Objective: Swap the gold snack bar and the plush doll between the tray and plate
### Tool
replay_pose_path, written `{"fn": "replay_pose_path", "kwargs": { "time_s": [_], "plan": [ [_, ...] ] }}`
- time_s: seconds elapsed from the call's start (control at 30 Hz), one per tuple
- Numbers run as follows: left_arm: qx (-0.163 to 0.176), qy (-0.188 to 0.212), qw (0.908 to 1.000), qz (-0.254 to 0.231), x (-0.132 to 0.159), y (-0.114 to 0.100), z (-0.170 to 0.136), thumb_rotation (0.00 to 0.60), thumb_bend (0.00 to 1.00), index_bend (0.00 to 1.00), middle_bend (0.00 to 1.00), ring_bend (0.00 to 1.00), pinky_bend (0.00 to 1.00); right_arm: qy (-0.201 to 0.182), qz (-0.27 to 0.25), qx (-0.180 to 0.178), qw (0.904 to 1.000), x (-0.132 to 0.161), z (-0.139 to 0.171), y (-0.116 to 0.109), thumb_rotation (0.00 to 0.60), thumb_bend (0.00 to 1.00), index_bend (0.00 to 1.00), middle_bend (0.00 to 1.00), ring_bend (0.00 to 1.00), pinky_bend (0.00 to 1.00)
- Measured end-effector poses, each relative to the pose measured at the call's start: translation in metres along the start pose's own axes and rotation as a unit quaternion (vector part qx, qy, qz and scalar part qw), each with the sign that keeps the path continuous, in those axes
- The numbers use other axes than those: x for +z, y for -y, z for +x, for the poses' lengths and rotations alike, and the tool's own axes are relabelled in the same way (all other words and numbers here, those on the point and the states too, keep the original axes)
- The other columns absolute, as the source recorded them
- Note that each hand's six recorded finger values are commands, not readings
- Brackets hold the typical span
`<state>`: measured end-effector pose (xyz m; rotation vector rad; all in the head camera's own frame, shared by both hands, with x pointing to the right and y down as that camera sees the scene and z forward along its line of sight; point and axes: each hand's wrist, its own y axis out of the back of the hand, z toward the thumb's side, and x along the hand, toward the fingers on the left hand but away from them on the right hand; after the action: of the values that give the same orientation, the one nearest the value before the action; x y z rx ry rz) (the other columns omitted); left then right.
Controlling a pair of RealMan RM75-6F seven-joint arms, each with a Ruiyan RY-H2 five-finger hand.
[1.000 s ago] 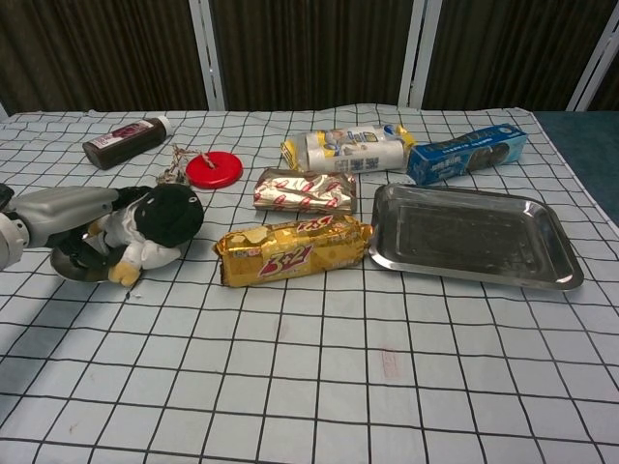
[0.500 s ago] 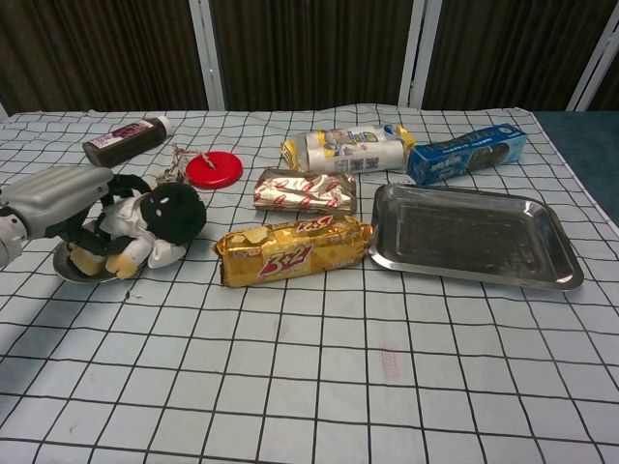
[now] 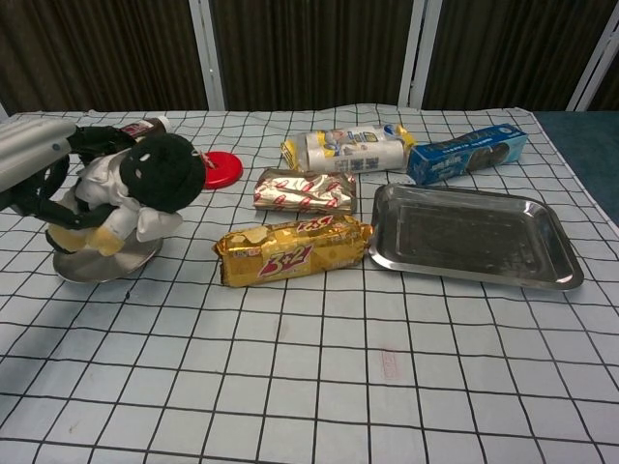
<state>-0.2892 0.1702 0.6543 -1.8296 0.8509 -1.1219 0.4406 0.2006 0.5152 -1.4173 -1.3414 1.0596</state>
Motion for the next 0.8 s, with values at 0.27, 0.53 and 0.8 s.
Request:
{"fn": "replay_pose_path", "kwargs": {
  "time_s": [0.27,0.53,0.8],
  "plan": [
    [-0.014,0.066,0.9965,-0.049,0.056,-0.002,-0.038,0.6,0.54,0.58,0.73,0.7,0.75,0.004,-0.011,-0.01,0.9999,-0.001,-0.001,-0.005,0.6,0.06,0.02,0.0,0.0,0.13],
    [-0.045,0.071,0.9923,-0.091,0.089,0.024,-0.039,0.6,0.54,0.58,0.73,0.7,0.75,0.003,-0.029,-0.02,0.9994,-0.002,-0.001,-0.012,0.6,0.06,0.02,0.0,0.0,0.13],
    [-0.06,0.046,0.9936,-0.084,0.117,0.058,-0.026,0.6,0.54,0.57,0.73,0.7,0.76,-0.004,-0.053,-0.035,0.9979,-0.001,0.001,-0.022,0.6,0.06,0.02,0.0,0.0,0.13]
  ]
}}
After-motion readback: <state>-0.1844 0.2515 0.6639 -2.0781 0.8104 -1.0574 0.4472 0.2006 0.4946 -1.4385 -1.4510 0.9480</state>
